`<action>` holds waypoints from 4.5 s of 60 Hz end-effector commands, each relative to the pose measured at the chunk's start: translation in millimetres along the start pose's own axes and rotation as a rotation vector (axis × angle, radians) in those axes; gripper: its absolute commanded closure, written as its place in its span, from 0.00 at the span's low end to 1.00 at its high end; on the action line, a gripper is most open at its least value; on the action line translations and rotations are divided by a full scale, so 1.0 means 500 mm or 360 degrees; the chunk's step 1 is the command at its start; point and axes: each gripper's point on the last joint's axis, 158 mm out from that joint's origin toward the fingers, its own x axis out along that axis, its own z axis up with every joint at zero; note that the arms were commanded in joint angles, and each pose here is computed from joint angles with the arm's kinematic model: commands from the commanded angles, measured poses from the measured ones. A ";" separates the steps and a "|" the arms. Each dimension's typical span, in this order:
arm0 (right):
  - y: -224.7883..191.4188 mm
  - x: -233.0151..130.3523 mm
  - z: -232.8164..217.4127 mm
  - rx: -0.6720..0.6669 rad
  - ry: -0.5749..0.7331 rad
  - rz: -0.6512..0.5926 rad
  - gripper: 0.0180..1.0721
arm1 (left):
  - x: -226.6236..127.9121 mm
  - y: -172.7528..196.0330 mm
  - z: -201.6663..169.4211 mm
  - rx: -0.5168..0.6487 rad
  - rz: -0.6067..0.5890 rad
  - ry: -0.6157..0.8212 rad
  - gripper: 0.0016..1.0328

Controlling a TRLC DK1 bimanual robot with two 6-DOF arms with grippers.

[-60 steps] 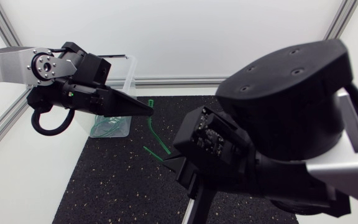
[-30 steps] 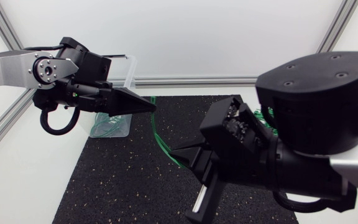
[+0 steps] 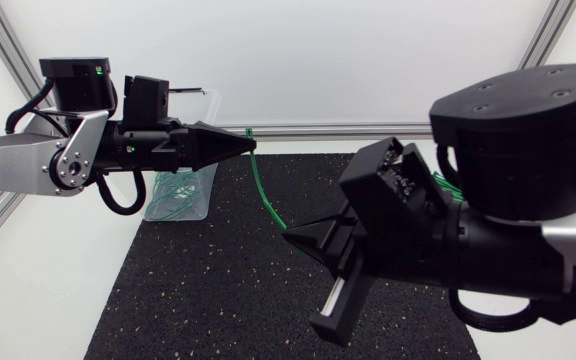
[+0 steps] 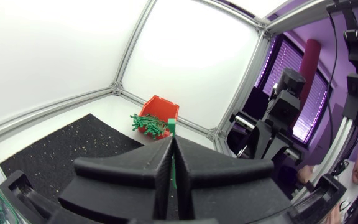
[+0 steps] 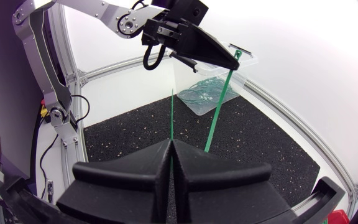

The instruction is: Take a green cable tie from the red box, thread the tail through the head to close it, then place it in the transparent bin on the left.

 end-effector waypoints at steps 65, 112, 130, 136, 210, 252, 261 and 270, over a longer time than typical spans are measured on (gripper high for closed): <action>0.028 -0.022 0.035 0.0739 0.0235 0.0178 0.95 | 0.030 -0.093 -0.138 -0.0316 -0.0094 0.0044 0.97; 0.015 0.008 0.047 0.1727 0.0527 0.0472 0.95 | 0.023 -0.083 -0.120 -0.0276 -0.0118 0.0006 0.97; 0.058 0.012 0.055 0.1724 0.0685 0.0638 0.95 | 0.023 -0.097 -0.116 -0.0263 -0.0132 0.0002 0.97; 0.056 0.010 0.066 0.1738 0.0674 0.0659 0.95 | 0.023 -0.098 -0.116 -0.0263 -0.0134 0.0003 0.97; 0.010 0.016 0.065 0.2496 0.0750 0.0732 0.95 | 0.030 -0.115 -0.103 -0.0224 -0.0089 -0.0040 0.97; -0.004 -0.005 0.085 0.2485 0.0624 0.0757 0.95 | 0.036 -0.133 -0.107 -0.0240 -0.0092 -0.0040 0.97; -0.001 -0.004 0.079 0.2491 0.0633 0.0755 0.95 | 0.036 -0.128 -0.103 -0.0236 -0.0079 -0.0048 0.97; -0.001 -0.004 0.079 0.2494 0.0633 0.0757 0.95 | 0.037 -0.124 -0.102 -0.0241 -0.0072 -0.0050 0.97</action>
